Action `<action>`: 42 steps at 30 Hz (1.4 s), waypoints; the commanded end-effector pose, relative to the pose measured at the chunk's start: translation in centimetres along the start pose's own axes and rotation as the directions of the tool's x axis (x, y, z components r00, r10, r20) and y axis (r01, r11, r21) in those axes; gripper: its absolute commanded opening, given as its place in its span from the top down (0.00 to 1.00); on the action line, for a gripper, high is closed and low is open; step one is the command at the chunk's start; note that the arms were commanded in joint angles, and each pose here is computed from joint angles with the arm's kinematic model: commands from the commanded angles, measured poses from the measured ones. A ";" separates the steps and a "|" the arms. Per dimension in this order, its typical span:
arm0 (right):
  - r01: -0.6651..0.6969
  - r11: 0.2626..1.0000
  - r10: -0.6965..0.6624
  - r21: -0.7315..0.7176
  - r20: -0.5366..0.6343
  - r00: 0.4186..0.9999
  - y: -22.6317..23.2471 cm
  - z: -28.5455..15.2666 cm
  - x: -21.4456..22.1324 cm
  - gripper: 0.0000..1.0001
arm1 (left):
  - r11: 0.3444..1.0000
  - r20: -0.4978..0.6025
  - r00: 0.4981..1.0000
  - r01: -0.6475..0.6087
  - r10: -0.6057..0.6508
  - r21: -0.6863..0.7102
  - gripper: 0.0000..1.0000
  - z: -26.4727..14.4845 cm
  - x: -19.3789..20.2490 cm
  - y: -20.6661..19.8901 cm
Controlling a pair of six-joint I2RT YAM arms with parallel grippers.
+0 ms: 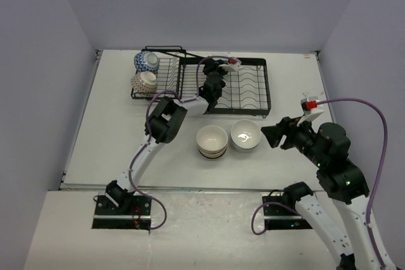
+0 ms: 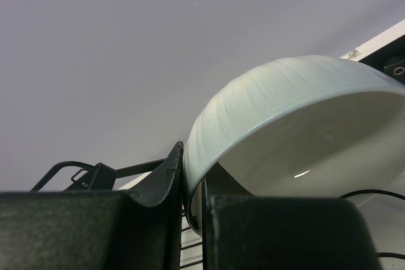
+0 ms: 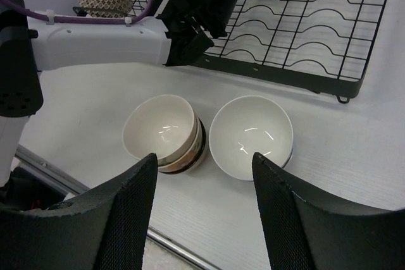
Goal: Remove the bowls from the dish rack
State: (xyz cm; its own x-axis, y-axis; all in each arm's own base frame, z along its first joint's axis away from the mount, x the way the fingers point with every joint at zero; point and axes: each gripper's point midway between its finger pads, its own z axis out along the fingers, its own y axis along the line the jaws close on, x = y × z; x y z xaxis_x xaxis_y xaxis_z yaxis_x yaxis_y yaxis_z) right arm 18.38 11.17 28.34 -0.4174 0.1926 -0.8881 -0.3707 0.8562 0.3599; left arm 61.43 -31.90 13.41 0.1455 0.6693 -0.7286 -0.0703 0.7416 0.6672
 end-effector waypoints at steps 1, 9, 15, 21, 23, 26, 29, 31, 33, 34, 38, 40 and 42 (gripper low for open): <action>0.026 0.999 -0.025 -0.045 0.012 1.000 0.7 0.1 -0.2 0.38 | 0.936 0.349 0.902 0.320 -0.253 -0.150 1.00 -0.1 -10.3 8.9; 0.033 0.997 -0.033 -0.063 0.011 0.999 1.1 0.0 -0.1 0.38 | 0.984 0.382 0.906 0.165 -0.180 0.071 1.00 0.5 -9.1 3.1; 0.035 0.997 -0.035 -0.076 0.002 0.999 1.3 0.1 0.2 0.38 | 0.987 0.393 0.913 0.060 -0.114 0.147 1.00 0.9 -7.7 1.0; 0.033 0.995 -0.034 -0.090 -0.008 0.999 1.5 0.3 0.5 0.38 | 0.992 0.387 0.913 0.118 -0.128 0.049 1.00 1.9 -6.9 3.6; 0.031 0.995 -0.033 -0.092 -0.011 0.999 1.5 0.4 0.5 0.38 | 0.984 0.368 0.916 0.180 -0.162 -0.013 1.00 2.6 -6.6 5.4; 0.031 0.995 -0.032 -0.092 -0.012 0.999 1.5 0.4 0.6 0.38 | 0.970 0.328 0.926 0.228 -0.187 -0.090 1.00 3.3 -5.1 7.0; 0.028 0.995 -0.030 -0.092 -0.018 0.999 1.4 0.6 0.7 0.38 | 0.948 0.299 0.933 0.262 -0.201 -0.179 1.00 3.5 -3.8 9.0; 0.027 0.995 -0.030 -0.096 -0.025 0.999 1.5 0.7 0.8 0.39 | 0.937 0.283 0.937 0.273 -0.207 -0.217 1.00 3.5 -2.9 9.7; 0.028 0.995 -0.031 -0.097 -0.026 0.999 1.5 0.7 0.8 0.39 | 0.934 0.284 0.937 0.272 -0.203 -0.230 1.00 3.4 -2.7 9.9; 0.029 0.995 -0.032 -0.100 -0.026 0.999 1.6 0.7 0.9 0.39 | 0.932 0.283 0.937 0.274 -0.203 -0.237 1.00 3.4 -2.5 10.1; 0.028 0.994 -0.031 -0.106 -0.027 0.999 1.7 0.6 1.0 0.39 | 0.954 0.269 0.947 0.231 -0.175 -0.193 1.00 3.5 -1.5 8.4; 0.029 0.993 -0.032 -0.112 -0.029 0.999 1.8 0.6 1.1 0.39 | 0.980 0.284 0.950 0.167 -0.129 -0.112 1.00 3.3 -1.2 6.3; 0.030 0.993 -0.034 -0.117 -0.032 0.999 1.9 0.6 1.3 0.39 | 0.994 0.293 0.954 0.089 -0.065 -0.068 1.00 2.9 -1.2 4.9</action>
State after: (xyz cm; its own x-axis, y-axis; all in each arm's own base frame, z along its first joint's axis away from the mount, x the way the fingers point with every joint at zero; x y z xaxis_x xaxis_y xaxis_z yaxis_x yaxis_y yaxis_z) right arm 17.67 12.77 27.34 -0.4518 0.1571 -0.8782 -0.4399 0.8172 0.3725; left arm 64.38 -29.70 13.15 0.1973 0.6751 -0.7109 -0.0172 0.7274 0.6860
